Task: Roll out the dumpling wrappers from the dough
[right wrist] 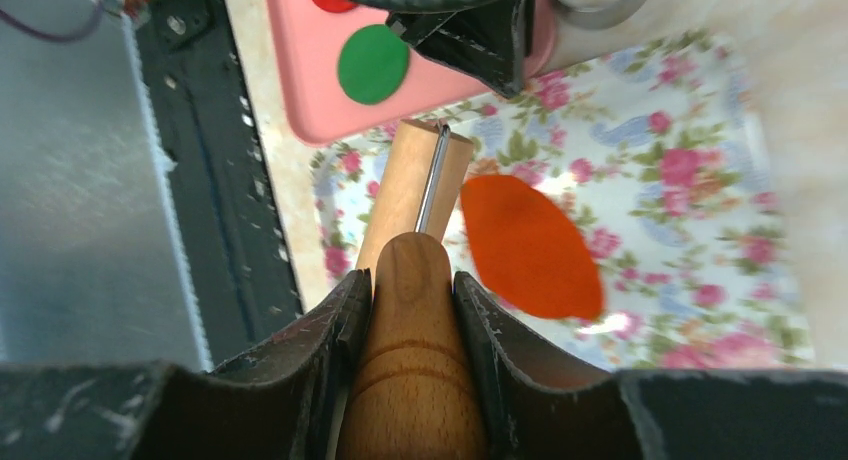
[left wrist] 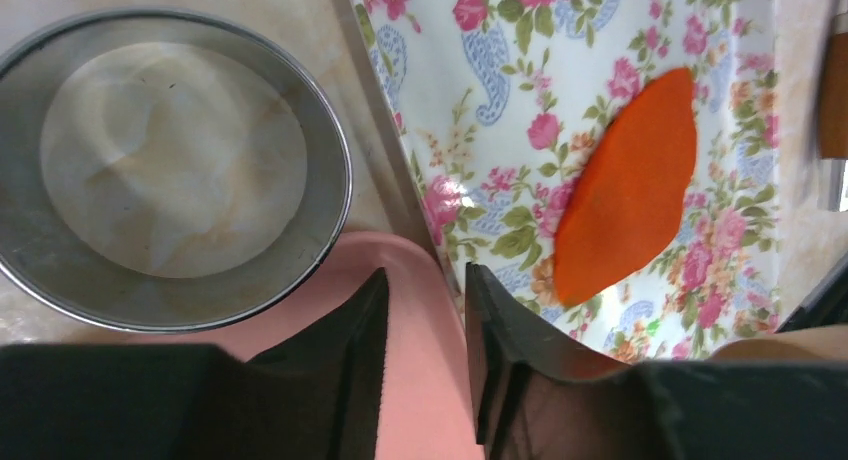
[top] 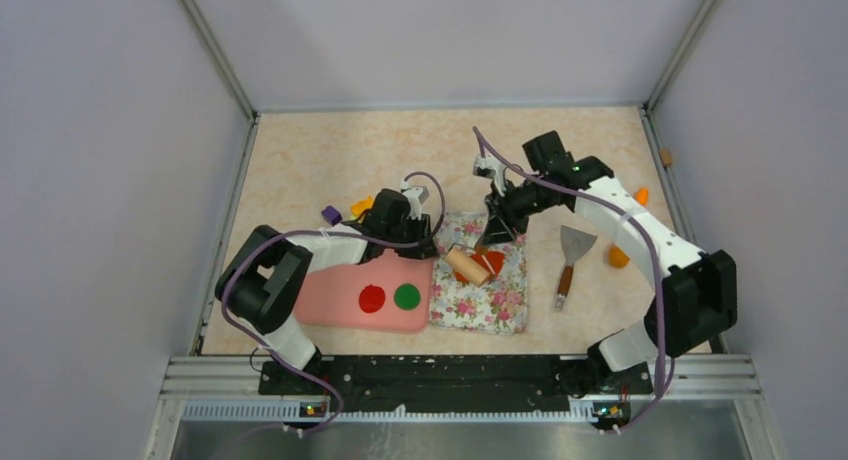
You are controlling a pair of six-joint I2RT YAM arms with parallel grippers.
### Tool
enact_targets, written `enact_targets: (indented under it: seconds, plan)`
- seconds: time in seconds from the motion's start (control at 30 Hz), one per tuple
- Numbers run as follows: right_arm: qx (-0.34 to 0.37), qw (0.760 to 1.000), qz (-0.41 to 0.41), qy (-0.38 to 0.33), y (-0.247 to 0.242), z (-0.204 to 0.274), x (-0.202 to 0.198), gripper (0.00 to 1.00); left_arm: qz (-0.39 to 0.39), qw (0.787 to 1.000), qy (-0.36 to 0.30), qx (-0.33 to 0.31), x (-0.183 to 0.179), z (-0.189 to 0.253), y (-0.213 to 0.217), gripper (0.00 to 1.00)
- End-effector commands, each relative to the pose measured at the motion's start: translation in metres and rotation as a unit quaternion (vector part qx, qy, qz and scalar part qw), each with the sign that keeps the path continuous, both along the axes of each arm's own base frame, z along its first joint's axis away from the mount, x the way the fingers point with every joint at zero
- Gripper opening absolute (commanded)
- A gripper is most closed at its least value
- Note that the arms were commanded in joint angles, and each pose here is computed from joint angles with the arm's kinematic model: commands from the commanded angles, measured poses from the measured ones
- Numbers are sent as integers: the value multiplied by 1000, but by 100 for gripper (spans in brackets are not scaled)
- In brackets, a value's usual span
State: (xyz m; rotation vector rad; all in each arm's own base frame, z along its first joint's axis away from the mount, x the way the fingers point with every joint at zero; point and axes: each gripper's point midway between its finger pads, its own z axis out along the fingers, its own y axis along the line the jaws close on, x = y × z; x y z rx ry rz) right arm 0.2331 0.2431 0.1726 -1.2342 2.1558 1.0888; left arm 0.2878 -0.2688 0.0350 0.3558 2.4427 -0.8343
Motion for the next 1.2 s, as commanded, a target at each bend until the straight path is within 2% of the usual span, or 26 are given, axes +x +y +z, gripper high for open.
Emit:
enact_targets:
  seconds: [0.0,0.07,0.17,0.27,0.33,0.43,0.6,0.7,0.87,1.17]
  plan:
    - [-48,977,116,-172,-28,50,-11,0,11,1000,-7,22,14,5,10,44]
    - [-91,954,150,-242,-35,57,-2,0,7,1000,-11,18,18,11,8,48]
    - [-143,904,204,-348,-26,63,5,0,8,1000,-6,13,19,10,8,47]
    - [-154,853,256,-428,-3,61,-4,0,6,1000,0,8,21,9,6,45]
    - [-160,822,278,-472,7,55,-11,0,2,1000,3,4,21,9,4,44]
    - [-168,790,317,-497,15,33,-27,0,-19,1000,14,-13,17,12,-3,44]
    - [-178,770,347,-505,18,12,-34,0,-17,999,27,-19,12,8,-3,43]
    - [-198,761,354,-506,14,0,-29,0,-9,999,34,-22,10,2,-2,39]
    - [-192,757,373,-501,14,-11,-34,0,4,999,52,-14,11,-13,-2,33]
    - [-202,774,430,-419,-11,-67,-60,0,15,998,64,3,8,-30,4,0]
